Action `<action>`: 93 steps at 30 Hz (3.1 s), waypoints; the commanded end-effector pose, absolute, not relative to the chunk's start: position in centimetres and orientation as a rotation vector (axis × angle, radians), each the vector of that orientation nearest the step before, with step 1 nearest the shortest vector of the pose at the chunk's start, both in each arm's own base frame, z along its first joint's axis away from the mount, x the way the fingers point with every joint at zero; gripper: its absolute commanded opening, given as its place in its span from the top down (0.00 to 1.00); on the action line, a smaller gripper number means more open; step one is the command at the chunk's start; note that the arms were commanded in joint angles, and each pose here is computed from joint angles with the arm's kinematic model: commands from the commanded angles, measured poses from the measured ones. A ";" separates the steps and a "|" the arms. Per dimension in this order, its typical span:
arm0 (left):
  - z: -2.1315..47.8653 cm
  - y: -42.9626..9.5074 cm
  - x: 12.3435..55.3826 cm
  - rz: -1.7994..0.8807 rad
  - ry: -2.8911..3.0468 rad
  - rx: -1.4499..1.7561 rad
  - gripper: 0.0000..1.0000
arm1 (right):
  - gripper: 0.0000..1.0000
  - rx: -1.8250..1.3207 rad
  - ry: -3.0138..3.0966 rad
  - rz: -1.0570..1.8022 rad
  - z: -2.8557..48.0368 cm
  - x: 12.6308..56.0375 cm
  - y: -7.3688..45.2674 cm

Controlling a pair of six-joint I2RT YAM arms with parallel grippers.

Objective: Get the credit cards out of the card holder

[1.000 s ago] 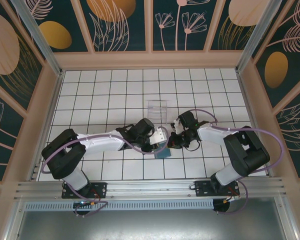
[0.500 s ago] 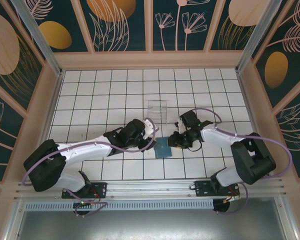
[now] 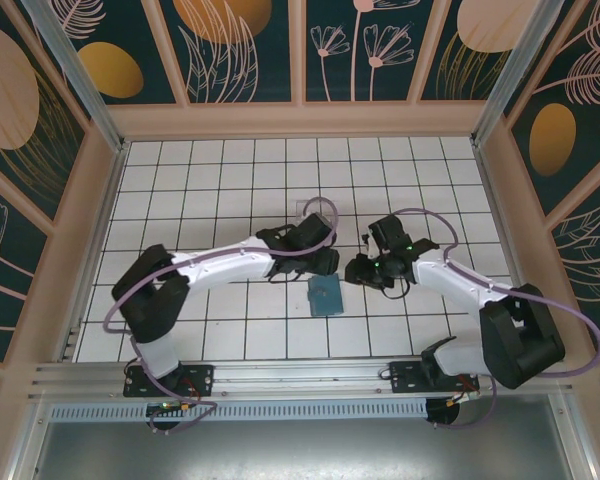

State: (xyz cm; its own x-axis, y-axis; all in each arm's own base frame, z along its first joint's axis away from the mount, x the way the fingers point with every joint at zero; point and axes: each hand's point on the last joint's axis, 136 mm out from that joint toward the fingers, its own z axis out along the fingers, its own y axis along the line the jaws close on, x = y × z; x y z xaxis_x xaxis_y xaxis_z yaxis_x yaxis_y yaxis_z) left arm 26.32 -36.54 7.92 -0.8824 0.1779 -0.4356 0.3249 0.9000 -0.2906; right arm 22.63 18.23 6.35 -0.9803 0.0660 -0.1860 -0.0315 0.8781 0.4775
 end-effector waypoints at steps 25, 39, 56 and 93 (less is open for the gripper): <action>6.1 -32.9 22.2 -0.402 2.782 0.208 0.87 | 0.63 0.059 2.885 0.652 6.1 21.8 18.0; 7.1 -30.8 21.3 -0.904 2.616 0.003 0.94 | 0.32 -0.189 2.965 0.314 6.2 21.7 22.2; 4.1 -28.4 20.0 -1.060 2.625 -0.080 0.94 | 0.09 -0.472 3.071 0.104 3.6 20.6 26.4; 3.8 -27.7 20.2 -0.975 2.659 -0.077 0.95 | 0.10 -0.505 3.036 -0.046 5.4 20.4 23.9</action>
State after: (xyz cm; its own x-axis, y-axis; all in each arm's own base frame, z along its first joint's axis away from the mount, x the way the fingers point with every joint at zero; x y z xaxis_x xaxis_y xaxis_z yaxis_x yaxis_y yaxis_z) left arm 19.73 -27.77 3.44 -0.9551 -0.1565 -0.2517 0.0465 0.7595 -0.6488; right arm 20.29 25.31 4.50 -0.9395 -0.3384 -0.0540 -0.3388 0.9409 -0.0016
